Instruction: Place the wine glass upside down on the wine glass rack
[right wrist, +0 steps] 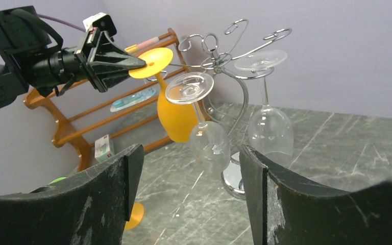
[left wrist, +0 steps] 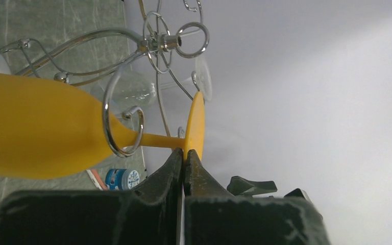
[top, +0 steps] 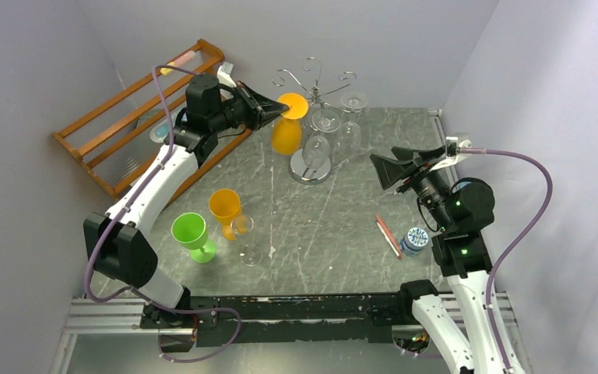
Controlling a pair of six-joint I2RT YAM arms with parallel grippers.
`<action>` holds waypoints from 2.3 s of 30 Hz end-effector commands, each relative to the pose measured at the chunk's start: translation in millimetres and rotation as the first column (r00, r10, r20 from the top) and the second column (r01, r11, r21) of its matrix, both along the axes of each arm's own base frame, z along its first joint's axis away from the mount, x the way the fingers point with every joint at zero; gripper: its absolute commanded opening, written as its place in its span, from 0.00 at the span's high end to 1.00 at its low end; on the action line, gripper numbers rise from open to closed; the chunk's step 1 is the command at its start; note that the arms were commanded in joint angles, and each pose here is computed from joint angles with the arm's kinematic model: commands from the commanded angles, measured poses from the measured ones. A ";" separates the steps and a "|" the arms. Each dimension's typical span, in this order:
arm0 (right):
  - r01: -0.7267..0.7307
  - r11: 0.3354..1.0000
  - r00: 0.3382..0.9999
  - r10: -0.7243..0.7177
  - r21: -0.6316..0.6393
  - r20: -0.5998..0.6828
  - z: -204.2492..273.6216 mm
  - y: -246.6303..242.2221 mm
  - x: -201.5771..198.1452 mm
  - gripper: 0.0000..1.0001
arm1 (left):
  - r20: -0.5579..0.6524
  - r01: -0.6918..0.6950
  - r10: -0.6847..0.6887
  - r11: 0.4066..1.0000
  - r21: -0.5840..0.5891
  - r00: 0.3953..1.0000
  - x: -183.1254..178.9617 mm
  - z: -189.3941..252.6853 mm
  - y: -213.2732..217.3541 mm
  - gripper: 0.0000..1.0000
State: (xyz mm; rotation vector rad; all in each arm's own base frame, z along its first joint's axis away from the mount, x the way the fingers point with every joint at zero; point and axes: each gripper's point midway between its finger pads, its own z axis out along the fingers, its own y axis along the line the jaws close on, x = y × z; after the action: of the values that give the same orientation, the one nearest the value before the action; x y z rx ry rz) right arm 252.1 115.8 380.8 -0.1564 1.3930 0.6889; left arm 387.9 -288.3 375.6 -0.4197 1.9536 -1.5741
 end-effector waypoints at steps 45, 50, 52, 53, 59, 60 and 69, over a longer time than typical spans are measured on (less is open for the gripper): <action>0.083 0.984 0.977 -0.048 0.160 -0.209 -11.2 -7.4 5.5 0.33 | 0.073 -0.136 0.131 0.989 0.056 0.989 -0.4 2.7 44.8 0.95; 0.044 0.984 0.969 0.001 0.174 -0.248 -22.1 1.0 7.1 0.34 | 0.066 -0.093 0.090 0.994 0.052 0.994 -4.1 -3.2 39.6 0.95; 0.030 0.984 0.965 0.017 0.177 -0.261 -24.8 3.8 7.4 0.34 | 0.061 -0.069 0.066 0.996 0.054 0.996 -2.9 -6.9 35.0 0.95; 0.029 0.983 0.962 0.021 0.180 -0.273 -26.9 4.5 7.9 0.34 | 0.061 -0.062 0.059 0.996 0.058 0.996 -2.4 -7.5 33.6 0.95; 0.044 0.988 0.926 0.014 0.145 -0.377 -47.2 5.3 13.3 0.34 | 0.042 -0.029 0.025 0.995 0.094 0.999 1.8 -19.5 22.2 0.92; 0.048 0.988 0.923 0.012 0.145 -0.386 -49.7 5.0 13.4 0.34 | 0.038 -0.024 0.021 0.995 0.098 0.999 2.4 -22.1 20.3 0.91; 0.100 0.985 0.890 -0.024 0.144 -0.454 -66.6 -1.1 10.3 0.34 | 0.008 0.005 -0.006 0.995 0.098 1.000 -0.6 -26.9 14.4 0.76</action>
State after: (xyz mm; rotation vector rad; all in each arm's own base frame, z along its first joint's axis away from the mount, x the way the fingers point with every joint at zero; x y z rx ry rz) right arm 267.0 117.1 319.3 0.1564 1.7319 0.8257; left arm 392.4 -267.4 346.2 -0.4093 1.9838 -1.4511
